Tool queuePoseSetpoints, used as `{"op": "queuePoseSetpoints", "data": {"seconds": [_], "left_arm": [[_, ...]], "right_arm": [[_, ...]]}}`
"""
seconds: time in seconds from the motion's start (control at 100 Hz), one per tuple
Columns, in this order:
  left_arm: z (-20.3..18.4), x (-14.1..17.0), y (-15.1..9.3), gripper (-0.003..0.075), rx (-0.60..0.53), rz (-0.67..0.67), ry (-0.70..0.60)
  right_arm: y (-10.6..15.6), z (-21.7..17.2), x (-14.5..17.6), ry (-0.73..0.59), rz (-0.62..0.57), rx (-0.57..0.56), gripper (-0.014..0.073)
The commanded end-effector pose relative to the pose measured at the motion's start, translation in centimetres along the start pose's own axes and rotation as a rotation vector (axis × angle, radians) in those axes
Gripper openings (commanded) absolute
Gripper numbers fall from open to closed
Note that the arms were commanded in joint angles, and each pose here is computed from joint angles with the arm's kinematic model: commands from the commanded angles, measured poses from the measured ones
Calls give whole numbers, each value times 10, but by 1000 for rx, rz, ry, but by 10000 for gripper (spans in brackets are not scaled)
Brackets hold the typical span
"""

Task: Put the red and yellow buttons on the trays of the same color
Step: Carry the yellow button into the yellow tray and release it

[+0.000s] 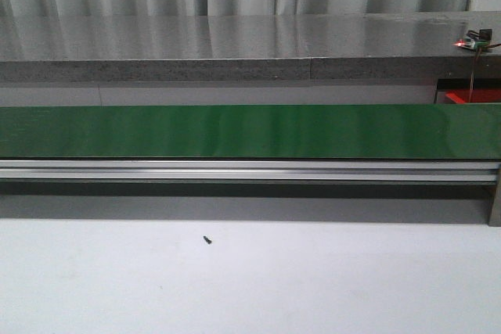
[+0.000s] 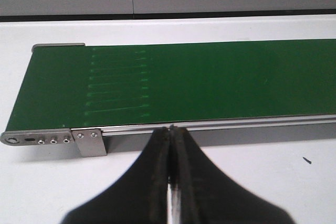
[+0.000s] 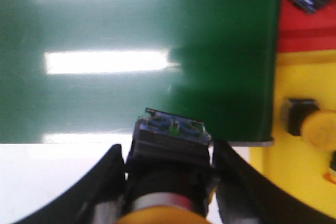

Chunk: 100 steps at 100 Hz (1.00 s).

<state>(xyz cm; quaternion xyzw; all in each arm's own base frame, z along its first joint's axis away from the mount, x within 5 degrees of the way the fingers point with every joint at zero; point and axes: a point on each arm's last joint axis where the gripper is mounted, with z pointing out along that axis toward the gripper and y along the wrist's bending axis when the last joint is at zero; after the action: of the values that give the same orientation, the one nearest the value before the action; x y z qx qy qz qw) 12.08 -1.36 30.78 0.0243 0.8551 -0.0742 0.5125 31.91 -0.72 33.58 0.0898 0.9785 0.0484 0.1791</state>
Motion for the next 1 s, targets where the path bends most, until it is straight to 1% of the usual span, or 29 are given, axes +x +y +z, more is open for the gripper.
{"op": "queuePoseSetpoints", "data": {"seconds": [0.0, 0.2, 0.32, 0.49, 0.63, 0.83, 0.9, 0.99], "left_arm": [[-5, -15, -1, -20, -1, -10, -100], [-5, -15, -1, -20, -1, -10, -100], [-5, -15, -1, -20, -1, -10, -100], [-5, -15, -1, -20, -1, -10, -100], [-5, -15, -1, -20, -1, -10, -100], [-5, -15, -1, -20, -1, -10, -100], [-5, -15, -1, -20, -1, -10, -100], [-5, -15, -1, -20, -1, -10, -100]], "right_arm": [[-25, -27, 2, -110, 52, 26, 276], [-81, -31, 18, -114, 229, 101, 276], [-106, -33, 23, -125, 320, 134, 276], [-129, -28, 33, -108, 385, 181, 276], [-147, -13, 44, -122, 447, 204, 276], [-176, 10, 70, -114, 565, 244, 276], [-182, 15, 75, -135, 604, 254, 276], [-187, 22, 77, -164, 612, 264, 276]]}}
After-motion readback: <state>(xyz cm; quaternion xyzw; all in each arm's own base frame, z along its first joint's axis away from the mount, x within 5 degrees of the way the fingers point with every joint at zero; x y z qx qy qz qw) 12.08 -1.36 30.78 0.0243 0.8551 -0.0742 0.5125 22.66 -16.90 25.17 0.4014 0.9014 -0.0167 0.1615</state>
